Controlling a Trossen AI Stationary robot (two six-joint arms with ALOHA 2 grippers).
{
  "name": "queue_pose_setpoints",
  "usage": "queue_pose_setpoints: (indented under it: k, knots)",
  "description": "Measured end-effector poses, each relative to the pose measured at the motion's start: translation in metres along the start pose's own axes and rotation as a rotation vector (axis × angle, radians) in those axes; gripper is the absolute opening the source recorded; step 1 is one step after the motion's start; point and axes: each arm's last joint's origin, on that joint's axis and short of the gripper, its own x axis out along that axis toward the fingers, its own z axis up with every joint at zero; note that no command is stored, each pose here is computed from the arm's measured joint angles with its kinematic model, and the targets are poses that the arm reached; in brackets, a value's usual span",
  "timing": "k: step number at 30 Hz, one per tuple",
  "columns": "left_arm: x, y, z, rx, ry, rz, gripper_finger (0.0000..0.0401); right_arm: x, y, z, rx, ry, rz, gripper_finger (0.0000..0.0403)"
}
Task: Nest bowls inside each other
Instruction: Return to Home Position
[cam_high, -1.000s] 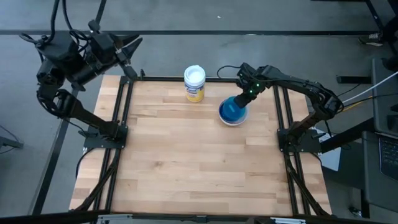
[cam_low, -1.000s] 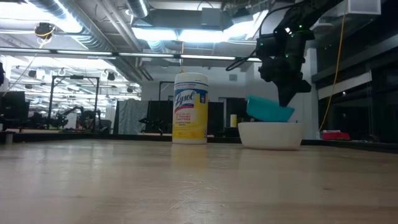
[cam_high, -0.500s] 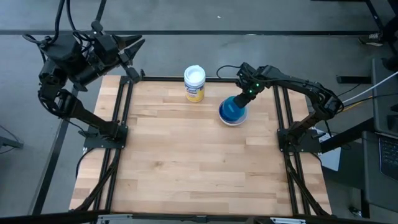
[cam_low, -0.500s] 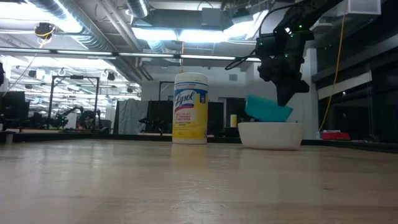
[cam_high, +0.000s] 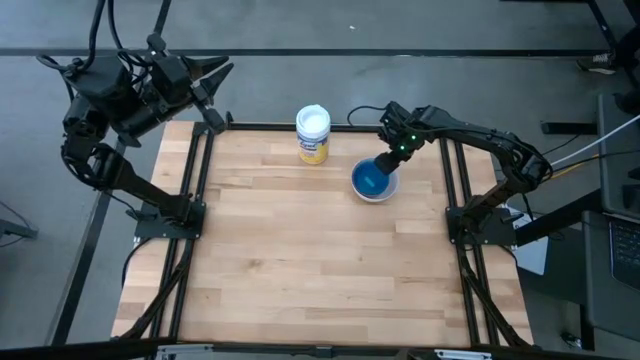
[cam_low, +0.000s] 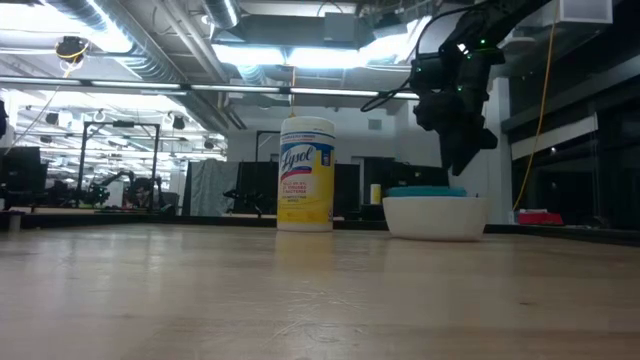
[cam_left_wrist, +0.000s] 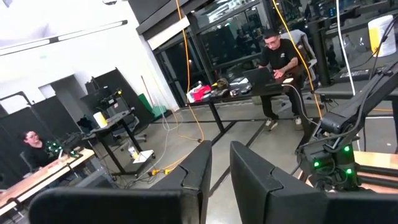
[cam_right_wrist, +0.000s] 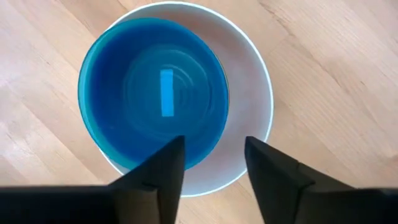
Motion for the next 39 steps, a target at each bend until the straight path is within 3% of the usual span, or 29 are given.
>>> queue_pose_setpoints:
  k: [5, 9, 14, 18, 22, 26, 30, 32, 33, 34, 36, 37, 39]
  knots:
    - [0.0, 0.0, 0.0, 0.002, 0.0, -0.004, 0.0052, 0.0, 0.001, 0.0, 0.018, 0.002, 0.013, 0.0197]
    - [0.0, -0.002, -0.005, 0.02, 0.033, -0.026, 0.0055, -0.002, 0.015, 0.001, -0.021, -0.041, 0.112, 0.0207]
    - [0.003, -0.005, -0.006, -0.054, 0.008, -0.162, 0.0058, -0.032, 0.056, 0.012, -0.165, -0.397, 0.293, 0.0202]
    - [-0.015, 0.015, 0.008, -0.195, -0.188, -0.255, 0.0054, -0.1, 0.083, 0.009, -0.231, -0.802, 0.486, 0.0186]
    - [-0.052, 0.054, 0.013, -0.309, -0.34, -0.292, 0.0049, -0.189, 0.087, -0.022, -0.286, -1.108, 0.61, 0.0168]
    - [-0.088, 0.087, 0.008, -0.559, -0.431, -0.403, 0.0047, -0.256, 0.08, -0.074, -0.429, -1.303, 0.698, 0.0149]
    - [-0.119, 0.106, -0.012, -0.762, -0.359, -0.611, 0.0047, -0.285, 0.068, -0.122, -0.456, -1.286, 0.83, 0.0134]
    - [-0.133, 0.114, -0.019, -0.85, -0.339, -0.72, 0.0048, -0.287, 0.062, -0.142, -0.539, -1.278, 0.803, 0.0128]
    - [-0.137, 0.116, -0.022, -0.814, -0.349, -0.752, 0.0049, -0.287, 0.057, -0.156, -0.58, -1.271, 0.769, 0.0125]
    - [-0.143, 0.116, -0.026, -0.687, -0.383, -0.82, 0.0051, -0.284, 0.052, -0.17, -0.597, -1.234, 0.743, 0.0122]
    - [-0.158, 0.112, -0.039, -0.379, -0.448, -1.067, 0.0054, -0.28, 0.04, -0.196, -0.598, -1.199, 0.687, 0.0117]
    - [-0.164, 0.114, -0.044, -0.349, -0.456, -1.122, 0.0055, -0.277, 0.034, -0.209, -0.599, -1.193, 0.661, 0.0114]
    - [-0.176, 0.122, -0.053, -0.356, -0.447, -1.105, 0.0056, -0.274, 0.023, -0.232, -0.63, -1.221, 0.624, 0.011]
